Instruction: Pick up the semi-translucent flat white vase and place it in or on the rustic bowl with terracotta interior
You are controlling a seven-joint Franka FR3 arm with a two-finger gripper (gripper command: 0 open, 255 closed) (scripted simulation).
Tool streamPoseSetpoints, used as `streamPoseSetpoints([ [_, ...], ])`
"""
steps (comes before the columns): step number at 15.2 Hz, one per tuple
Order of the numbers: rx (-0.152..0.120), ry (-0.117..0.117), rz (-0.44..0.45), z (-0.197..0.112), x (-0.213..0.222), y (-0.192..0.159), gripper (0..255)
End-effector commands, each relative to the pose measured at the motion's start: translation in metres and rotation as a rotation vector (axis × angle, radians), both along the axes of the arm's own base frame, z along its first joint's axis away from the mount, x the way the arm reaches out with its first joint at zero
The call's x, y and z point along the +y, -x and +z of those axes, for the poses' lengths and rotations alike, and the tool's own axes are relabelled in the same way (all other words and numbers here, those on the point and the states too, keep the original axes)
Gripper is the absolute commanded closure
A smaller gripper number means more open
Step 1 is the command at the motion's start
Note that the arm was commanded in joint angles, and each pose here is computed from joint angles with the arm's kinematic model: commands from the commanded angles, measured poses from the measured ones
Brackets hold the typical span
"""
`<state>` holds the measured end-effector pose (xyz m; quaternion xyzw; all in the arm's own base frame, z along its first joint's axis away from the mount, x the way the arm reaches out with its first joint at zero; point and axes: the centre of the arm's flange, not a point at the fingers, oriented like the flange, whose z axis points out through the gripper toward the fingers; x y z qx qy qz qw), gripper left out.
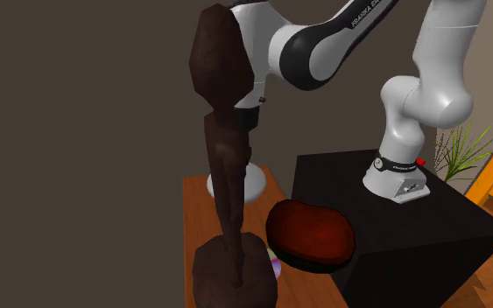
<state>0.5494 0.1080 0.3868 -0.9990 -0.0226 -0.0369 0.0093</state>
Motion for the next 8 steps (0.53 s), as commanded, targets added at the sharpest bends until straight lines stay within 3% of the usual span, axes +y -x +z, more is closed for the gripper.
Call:
streamPoseSetpoints([
  [1, 0.0, 0.0, 0.0, 0.004, 0.013, 0.026, 255],
  [8, 0.0, 0.0, 0.0, 0.019, 0.053, 0.108, 255],
])
